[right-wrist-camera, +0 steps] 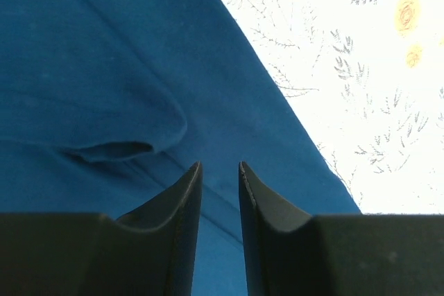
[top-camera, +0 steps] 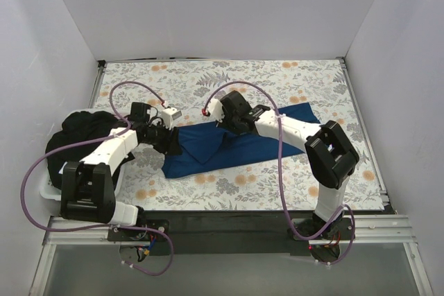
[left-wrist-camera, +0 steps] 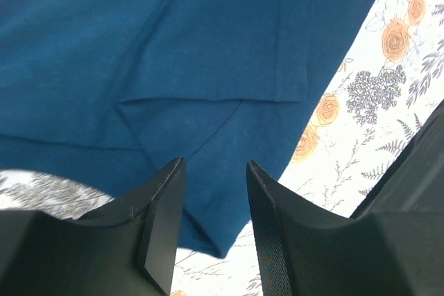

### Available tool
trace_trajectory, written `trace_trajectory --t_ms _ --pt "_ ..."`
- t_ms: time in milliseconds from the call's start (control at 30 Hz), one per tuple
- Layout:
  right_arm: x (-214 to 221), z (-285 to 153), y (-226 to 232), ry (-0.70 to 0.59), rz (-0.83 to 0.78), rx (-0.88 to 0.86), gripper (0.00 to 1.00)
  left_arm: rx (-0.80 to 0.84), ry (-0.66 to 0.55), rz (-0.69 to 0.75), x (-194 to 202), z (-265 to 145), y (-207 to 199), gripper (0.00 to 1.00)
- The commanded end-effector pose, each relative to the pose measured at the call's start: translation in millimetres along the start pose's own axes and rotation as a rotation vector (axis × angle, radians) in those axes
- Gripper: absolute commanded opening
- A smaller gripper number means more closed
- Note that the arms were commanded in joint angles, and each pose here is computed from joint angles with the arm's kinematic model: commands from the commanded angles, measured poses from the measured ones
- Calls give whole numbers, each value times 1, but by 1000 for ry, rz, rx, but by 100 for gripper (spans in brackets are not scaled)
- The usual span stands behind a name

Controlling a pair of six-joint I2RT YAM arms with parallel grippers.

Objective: Fold and stack the t-shirts
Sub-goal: Fold the tshirt

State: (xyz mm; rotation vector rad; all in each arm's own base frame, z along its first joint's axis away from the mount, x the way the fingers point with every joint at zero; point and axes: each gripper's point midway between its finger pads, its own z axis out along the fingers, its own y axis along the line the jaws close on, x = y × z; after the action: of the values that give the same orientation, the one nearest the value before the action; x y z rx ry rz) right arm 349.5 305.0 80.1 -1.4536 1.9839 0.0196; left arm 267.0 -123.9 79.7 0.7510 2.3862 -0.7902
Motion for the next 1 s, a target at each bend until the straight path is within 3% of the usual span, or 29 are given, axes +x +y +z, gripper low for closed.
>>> trace_trajectory --t_ms 0,100,333,567,833,933,967 --pt "-51 -40 -12 -153 39 -27 33 -44 19 10 -12 4 -1 39" --pt "-77 -55 0 -232 92 -134 33 -37 27 -17 -14 9 -4 38" --pt "-70 -21 44 -141 194 -349 27 -8 70 -99 -14 27 -12 36" --pt "-21 12 49 -5 190 -326 25 -6 109 -143 -11 37 -15 35" --pt "2 38 31 62 208 -271 25 -110 134 -72 -9 44 -17 33" --pt "-11 23 19 8 241 -278 32 -112 120 -31 -16 44 -29 39" --pt "-14 16 7 -17 267 -274 41 -123 123 -15 -17 46 -33 40"
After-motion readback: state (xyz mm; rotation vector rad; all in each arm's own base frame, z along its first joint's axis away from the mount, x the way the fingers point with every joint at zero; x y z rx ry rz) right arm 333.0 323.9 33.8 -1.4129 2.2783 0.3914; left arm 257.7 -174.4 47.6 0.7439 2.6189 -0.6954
